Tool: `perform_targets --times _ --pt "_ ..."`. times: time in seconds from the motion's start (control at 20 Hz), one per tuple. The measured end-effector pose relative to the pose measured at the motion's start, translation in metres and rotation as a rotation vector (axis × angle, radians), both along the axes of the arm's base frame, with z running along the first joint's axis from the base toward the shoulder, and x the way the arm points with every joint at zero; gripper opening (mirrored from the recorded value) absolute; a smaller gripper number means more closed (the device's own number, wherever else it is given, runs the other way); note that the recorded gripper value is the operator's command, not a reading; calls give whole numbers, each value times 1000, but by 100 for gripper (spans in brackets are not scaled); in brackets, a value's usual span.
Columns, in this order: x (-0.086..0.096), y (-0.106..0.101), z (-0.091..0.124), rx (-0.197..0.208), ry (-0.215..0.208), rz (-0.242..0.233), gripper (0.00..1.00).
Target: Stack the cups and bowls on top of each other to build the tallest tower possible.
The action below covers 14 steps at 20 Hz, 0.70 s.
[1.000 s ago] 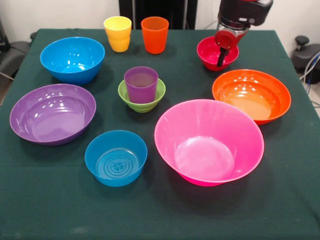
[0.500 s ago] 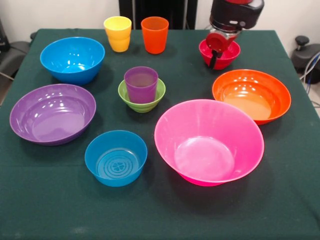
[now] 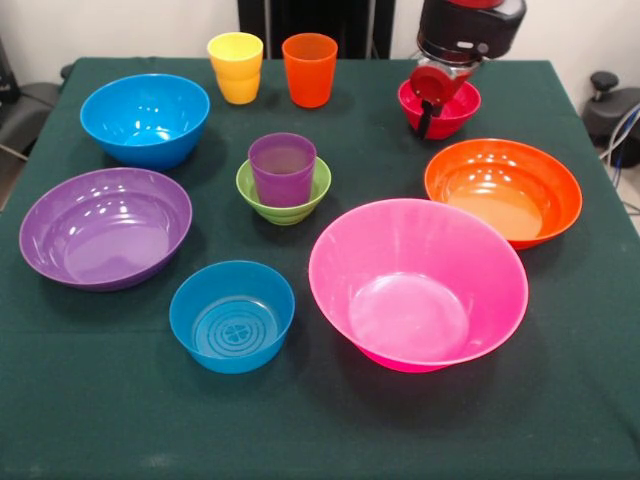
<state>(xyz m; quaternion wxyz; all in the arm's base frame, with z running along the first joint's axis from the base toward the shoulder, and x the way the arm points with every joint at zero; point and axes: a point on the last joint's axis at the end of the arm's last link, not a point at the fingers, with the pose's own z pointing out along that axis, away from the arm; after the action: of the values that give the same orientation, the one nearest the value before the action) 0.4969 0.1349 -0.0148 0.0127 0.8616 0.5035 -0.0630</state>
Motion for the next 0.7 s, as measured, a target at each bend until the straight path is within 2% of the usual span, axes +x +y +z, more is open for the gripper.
perform_targets --times 0.7 --pt "-7 26 1 -4 -4 55 100"
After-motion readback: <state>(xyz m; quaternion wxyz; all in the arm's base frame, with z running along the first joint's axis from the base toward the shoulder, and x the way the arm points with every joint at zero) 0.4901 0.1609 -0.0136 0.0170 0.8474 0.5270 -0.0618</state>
